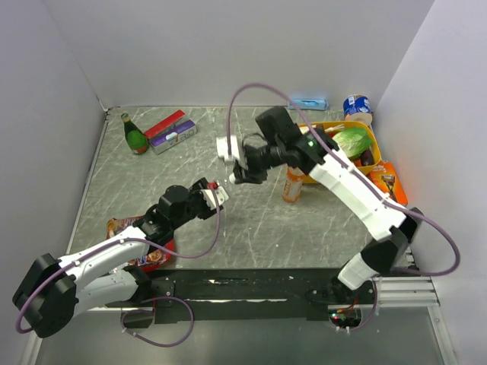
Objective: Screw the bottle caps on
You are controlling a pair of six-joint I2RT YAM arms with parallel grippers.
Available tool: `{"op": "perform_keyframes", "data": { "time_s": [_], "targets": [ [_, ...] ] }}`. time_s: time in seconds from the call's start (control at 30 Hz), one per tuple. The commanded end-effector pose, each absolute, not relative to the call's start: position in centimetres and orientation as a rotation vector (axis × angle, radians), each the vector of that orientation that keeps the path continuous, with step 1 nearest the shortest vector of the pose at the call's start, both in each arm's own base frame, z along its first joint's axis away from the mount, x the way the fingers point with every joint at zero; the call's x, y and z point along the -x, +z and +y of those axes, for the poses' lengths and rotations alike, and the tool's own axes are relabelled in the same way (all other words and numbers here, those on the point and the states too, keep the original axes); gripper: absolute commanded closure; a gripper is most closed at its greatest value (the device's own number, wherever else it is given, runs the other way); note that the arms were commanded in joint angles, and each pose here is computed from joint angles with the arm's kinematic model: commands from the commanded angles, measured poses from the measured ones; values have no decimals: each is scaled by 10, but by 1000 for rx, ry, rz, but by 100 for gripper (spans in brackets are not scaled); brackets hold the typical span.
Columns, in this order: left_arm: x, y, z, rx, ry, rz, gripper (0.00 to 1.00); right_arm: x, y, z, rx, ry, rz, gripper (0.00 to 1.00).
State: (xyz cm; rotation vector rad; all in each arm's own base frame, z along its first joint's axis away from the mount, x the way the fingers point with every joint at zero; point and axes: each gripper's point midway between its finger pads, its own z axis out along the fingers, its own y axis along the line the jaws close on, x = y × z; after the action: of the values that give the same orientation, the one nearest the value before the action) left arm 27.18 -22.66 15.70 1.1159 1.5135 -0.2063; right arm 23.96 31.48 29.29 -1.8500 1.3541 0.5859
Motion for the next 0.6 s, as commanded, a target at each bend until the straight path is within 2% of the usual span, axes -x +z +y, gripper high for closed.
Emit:
{"op": "perform_keyframes", "data": {
  "time_s": [0.0, 0.23, 0.37, 0.5, 0.53, 0.57],
  "targets": [
    [-291, 229, -237, -826, -254, 1374, 99, -265, 314, 329, 1420, 792, 1764, 100],
    [-300, 236, -234, -719, -253, 1406, 99, -270, 315, 340, 1186, 926, 1989, 100],
    [-306, 231, -232, -666, -243, 1450, 99, -287, 300, 330, 779, 886, 2256, 100],
    [-316, 222, -232, -594, -229, 1541, 99, -292, 296, 331, 748, 865, 2303, 100],
    [-317, 214, -232, -602, -219, 1574, 99, -297, 301, 329, 735, 858, 2290, 77],
    [-317, 212, -231, -602, -214, 1583, 99, -306, 310, 324, 704, 859, 2267, 64]
  ]
}}
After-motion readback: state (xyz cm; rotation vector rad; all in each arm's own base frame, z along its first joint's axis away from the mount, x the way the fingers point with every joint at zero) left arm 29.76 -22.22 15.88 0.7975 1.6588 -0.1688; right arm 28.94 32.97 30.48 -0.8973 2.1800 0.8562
